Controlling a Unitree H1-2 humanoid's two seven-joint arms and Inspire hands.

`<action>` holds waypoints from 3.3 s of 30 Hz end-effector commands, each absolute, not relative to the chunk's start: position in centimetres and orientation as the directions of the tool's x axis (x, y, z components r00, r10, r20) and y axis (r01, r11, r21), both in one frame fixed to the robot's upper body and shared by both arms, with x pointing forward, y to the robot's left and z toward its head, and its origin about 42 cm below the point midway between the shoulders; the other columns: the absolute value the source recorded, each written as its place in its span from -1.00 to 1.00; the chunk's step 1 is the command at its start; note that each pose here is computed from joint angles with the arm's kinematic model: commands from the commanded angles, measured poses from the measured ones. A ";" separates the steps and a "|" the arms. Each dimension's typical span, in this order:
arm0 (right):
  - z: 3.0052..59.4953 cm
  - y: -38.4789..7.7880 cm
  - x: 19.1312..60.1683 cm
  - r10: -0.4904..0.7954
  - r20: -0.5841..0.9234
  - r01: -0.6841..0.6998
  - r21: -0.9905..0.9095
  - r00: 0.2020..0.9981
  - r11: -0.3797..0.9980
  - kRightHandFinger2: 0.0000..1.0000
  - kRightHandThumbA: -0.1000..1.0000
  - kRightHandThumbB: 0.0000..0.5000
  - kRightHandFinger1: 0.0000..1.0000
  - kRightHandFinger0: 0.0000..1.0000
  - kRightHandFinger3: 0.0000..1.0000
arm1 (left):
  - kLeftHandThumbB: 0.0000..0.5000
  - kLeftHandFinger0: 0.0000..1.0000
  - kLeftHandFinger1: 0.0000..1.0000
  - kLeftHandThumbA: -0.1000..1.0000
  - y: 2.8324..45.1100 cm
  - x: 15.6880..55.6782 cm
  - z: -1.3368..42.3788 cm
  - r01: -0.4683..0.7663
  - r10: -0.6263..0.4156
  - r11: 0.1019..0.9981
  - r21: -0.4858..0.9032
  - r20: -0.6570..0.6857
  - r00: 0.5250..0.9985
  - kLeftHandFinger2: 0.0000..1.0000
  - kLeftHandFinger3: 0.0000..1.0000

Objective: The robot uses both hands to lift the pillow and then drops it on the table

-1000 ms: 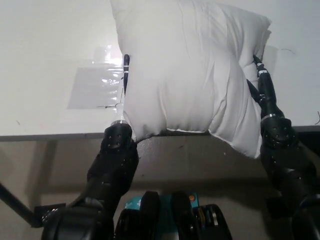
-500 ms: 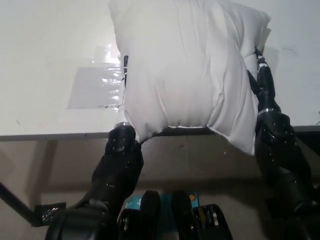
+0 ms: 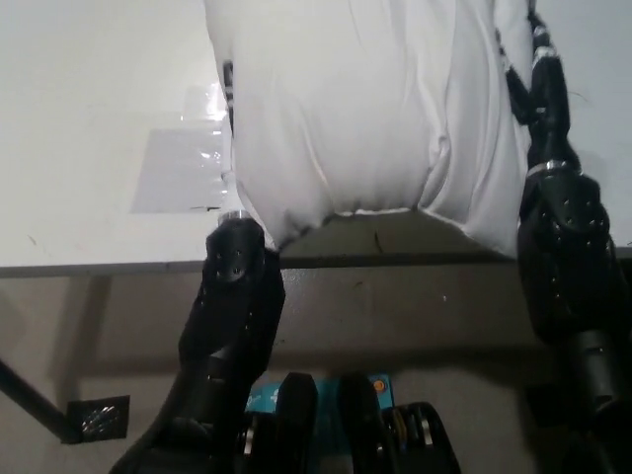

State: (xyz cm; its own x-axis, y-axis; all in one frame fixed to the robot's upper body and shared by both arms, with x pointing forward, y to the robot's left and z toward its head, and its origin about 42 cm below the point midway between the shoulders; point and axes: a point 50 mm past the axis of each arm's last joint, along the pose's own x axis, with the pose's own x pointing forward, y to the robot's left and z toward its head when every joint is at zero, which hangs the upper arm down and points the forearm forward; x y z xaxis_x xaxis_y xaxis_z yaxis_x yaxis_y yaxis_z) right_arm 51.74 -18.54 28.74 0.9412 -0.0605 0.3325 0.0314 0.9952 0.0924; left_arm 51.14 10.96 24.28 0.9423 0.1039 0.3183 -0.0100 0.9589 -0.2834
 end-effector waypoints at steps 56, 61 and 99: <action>19.0 -17.2 51.1 0.226 0.065 -0.197 -0.302 0.972 0.933 1.00 1.00 0.20 1.00 1.00 1.00 | -0.50 1.00 1.00 1.00 19.4 49.3 15.5 -0.047 0.023 0.981 0.190 0.131 0.991 1.00 1.00; 21.0 -19.1 50.8 0.196 0.125 -0.149 -0.312 0.973 0.938 1.00 1.00 0.35 1.00 1.00 1.00 | -0.61 1.00 1.00 1.00 21.2 48.6 17.3 -0.064 0.012 0.964 0.257 0.200 0.980 1.00 1.00; 14.5 -31.4 20.0 0.071 0.370 0.075 -0.366 0.927 0.928 1.00 1.00 -0.14 1.00 1.00 1.00 | -0.99 1.00 1.00 1.00 24.3 21.0 12.9 -0.212 0.213 0.976 -0.046 0.394 0.894 1.00 1.00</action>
State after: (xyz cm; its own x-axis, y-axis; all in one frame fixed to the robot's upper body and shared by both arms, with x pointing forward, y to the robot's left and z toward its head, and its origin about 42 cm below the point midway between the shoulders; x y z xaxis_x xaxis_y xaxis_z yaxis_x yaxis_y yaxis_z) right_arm 23.15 -33.17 17.49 0.9541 0.0360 0.2973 0.0909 0.9111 -0.4021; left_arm 21.85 26.18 13.89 0.9185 0.2172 0.3305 -0.2572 0.9629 0.0818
